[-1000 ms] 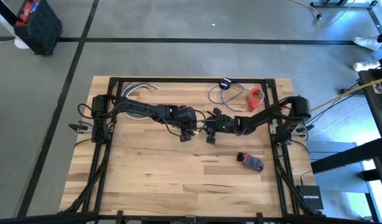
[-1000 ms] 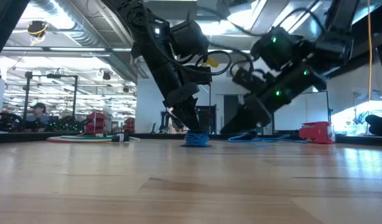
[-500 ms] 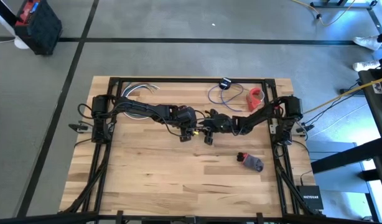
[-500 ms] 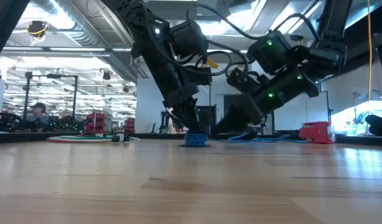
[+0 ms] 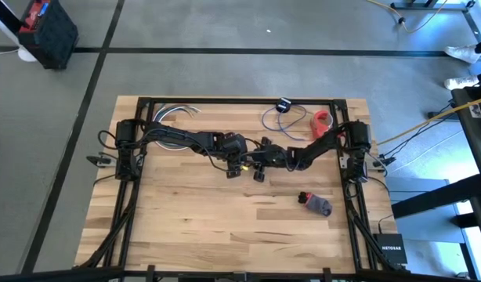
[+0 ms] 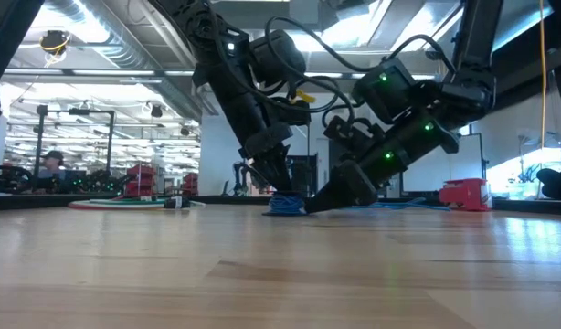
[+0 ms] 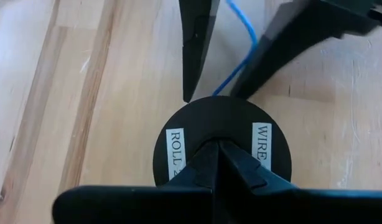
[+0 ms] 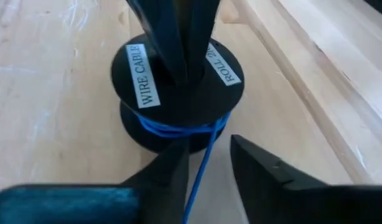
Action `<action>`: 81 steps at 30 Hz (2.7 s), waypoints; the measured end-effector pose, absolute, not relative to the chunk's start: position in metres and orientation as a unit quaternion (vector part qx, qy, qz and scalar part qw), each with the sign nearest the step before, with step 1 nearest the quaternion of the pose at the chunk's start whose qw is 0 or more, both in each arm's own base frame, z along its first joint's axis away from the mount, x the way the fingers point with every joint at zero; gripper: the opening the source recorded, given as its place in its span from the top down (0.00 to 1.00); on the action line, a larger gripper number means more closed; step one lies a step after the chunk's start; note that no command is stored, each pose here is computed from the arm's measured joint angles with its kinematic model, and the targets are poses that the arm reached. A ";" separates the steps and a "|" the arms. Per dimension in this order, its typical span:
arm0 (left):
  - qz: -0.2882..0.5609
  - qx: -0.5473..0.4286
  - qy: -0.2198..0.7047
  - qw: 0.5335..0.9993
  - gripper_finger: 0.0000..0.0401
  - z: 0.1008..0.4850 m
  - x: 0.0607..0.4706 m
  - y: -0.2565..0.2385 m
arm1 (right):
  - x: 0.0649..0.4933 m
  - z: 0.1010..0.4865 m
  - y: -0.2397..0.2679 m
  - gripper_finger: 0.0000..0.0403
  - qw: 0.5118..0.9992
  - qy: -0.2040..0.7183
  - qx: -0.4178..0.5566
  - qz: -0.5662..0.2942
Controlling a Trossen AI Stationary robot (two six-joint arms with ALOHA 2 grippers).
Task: Coil cords
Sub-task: Uncoil the blue wire from the spool
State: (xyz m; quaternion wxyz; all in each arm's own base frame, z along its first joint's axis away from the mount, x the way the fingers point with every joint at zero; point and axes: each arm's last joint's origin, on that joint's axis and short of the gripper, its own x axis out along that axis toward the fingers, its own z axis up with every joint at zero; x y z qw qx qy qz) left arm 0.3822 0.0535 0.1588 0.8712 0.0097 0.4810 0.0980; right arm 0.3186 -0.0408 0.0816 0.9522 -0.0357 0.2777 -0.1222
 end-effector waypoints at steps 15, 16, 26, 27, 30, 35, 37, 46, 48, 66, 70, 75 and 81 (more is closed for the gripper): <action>0.097 0.009 0.480 0.872 1.00 0.159 0.382 0.053 | 0.305 0.094 -0.030 0.98 0.924 0.354 -0.090 -0.113; 0.097 0.009 0.481 0.872 1.00 0.159 0.382 0.053 | 0.302 0.096 -0.026 0.98 0.919 0.367 -0.092 -0.110; 0.096 0.009 0.483 0.870 0.99 0.159 0.382 0.053 | 0.250 0.116 0.022 0.98 0.830 0.531 -0.136 -0.102; 0.096 0.009 0.483 0.870 0.99 0.159 0.382 0.053 | 0.244 0.118 0.027 0.98 0.821 0.546 -0.133 -0.101; 0.096 0.009 0.483 0.870 1.00 0.159 0.382 0.053 | 0.224 0.122 0.039 0.99 0.786 0.595 -0.133 -0.099; 0.098 0.008 0.484 0.870 1.00 0.159 0.382 0.053 | 0.187 0.129 0.056 0.98 0.722 0.672 -0.130 -0.102; 0.100 0.007 0.483 0.870 0.99 0.159 0.382 0.053 | 0.187 0.136 0.064 0.96 0.747 0.648 -0.122 -0.089; 0.101 0.007 0.484 0.869 0.99 0.159 0.382 0.054 | 0.222 0.149 0.058 0.78 0.844 0.507 -0.136 -0.109; 0.101 0.007 0.484 0.869 0.99 0.159 0.382 0.054 | 0.232 0.150 0.049 0.72 0.865 0.468 -0.139 -0.114; 0.100 0.006 0.482 0.870 0.99 0.159 0.382 0.054 | 0.289 0.111 -0.052 0.57 0.946 0.283 0.007 -0.156; 0.099 0.006 0.483 0.870 0.99 0.159 0.382 0.054 | 0.304 0.100 -0.055 0.57 0.945 0.294 0.015 -0.140; 0.100 0.006 0.483 0.870 0.99 0.159 0.382 0.054 | 0.319 0.094 -0.057 0.57 0.940 0.311 0.015 -0.138; 0.101 0.003 0.483 0.870 0.99 0.158 0.382 0.054 | 0.326 0.091 -0.063 0.69 0.917 0.366 0.014 -0.158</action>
